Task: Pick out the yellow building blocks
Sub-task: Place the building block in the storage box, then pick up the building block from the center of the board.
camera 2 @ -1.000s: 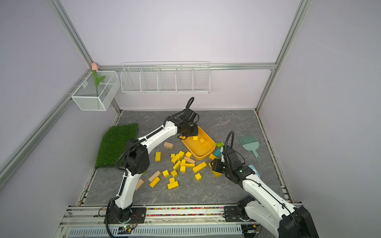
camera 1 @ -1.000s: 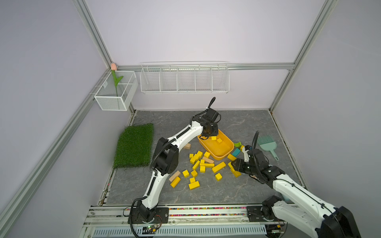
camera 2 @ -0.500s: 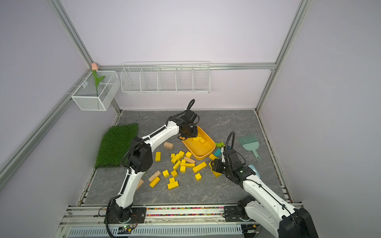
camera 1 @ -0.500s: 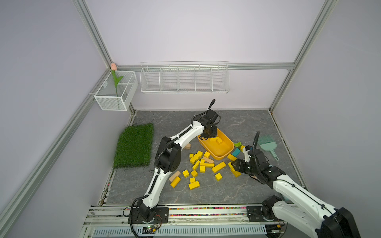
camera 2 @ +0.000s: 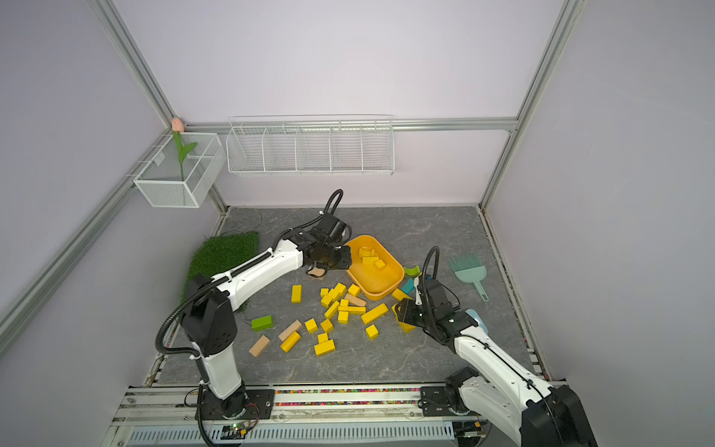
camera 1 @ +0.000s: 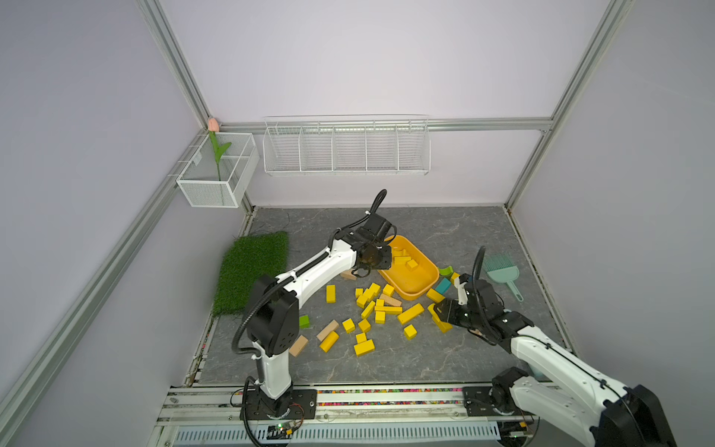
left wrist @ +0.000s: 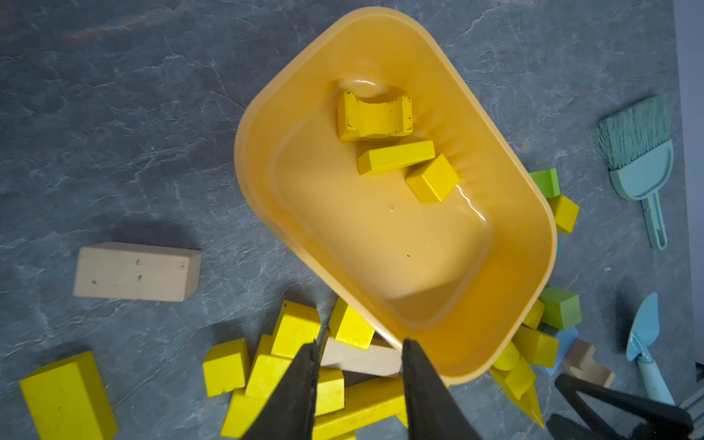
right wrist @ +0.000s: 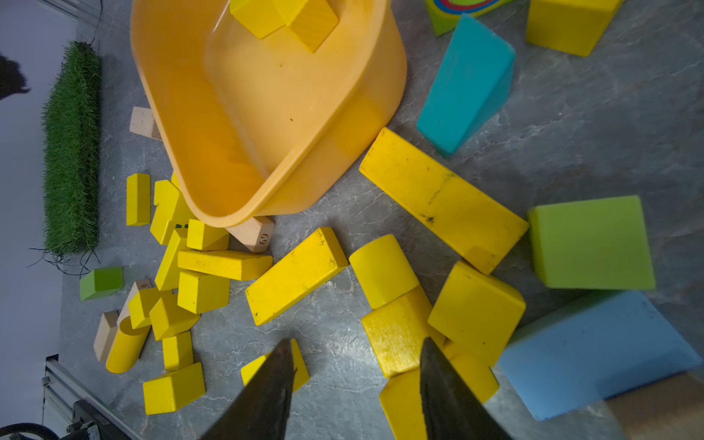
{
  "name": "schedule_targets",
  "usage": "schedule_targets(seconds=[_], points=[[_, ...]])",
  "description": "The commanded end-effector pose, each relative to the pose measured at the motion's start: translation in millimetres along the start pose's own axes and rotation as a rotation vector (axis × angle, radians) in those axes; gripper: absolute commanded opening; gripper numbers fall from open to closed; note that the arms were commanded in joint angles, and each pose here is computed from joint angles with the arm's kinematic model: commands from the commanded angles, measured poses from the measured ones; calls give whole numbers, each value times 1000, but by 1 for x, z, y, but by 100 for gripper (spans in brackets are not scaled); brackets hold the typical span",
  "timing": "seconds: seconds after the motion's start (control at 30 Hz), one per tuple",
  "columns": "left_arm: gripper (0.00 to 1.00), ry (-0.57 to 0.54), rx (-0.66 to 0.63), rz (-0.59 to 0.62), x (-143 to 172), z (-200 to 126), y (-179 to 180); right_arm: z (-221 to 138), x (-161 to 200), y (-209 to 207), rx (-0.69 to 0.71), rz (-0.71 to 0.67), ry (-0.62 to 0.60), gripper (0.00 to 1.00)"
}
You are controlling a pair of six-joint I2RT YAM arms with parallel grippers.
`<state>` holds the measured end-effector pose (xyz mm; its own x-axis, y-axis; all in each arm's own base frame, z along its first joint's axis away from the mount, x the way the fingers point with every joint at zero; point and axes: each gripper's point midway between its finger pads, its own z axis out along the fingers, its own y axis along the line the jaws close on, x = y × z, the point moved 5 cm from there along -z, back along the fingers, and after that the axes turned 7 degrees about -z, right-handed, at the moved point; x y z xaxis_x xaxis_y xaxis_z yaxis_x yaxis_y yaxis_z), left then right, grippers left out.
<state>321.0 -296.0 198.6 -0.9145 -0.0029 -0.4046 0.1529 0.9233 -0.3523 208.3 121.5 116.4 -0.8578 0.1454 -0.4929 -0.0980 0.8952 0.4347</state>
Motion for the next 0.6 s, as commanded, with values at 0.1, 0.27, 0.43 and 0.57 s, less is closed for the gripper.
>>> schedule_targets(seconds=[0.1,0.27,0.43,0.57], points=[[41,-44,-53,11,23,-15,37,4,-1,0,4,19,20,54],[43,-57,-127,-48,33,-26,76,9,-2,0,11,23,39,54],[43,-67,-168,-50,37,-28,102,10,-2,0,15,24,50,54],[46,-62,-204,-35,40,-18,109,11,-2,-1,19,27,51,54]])
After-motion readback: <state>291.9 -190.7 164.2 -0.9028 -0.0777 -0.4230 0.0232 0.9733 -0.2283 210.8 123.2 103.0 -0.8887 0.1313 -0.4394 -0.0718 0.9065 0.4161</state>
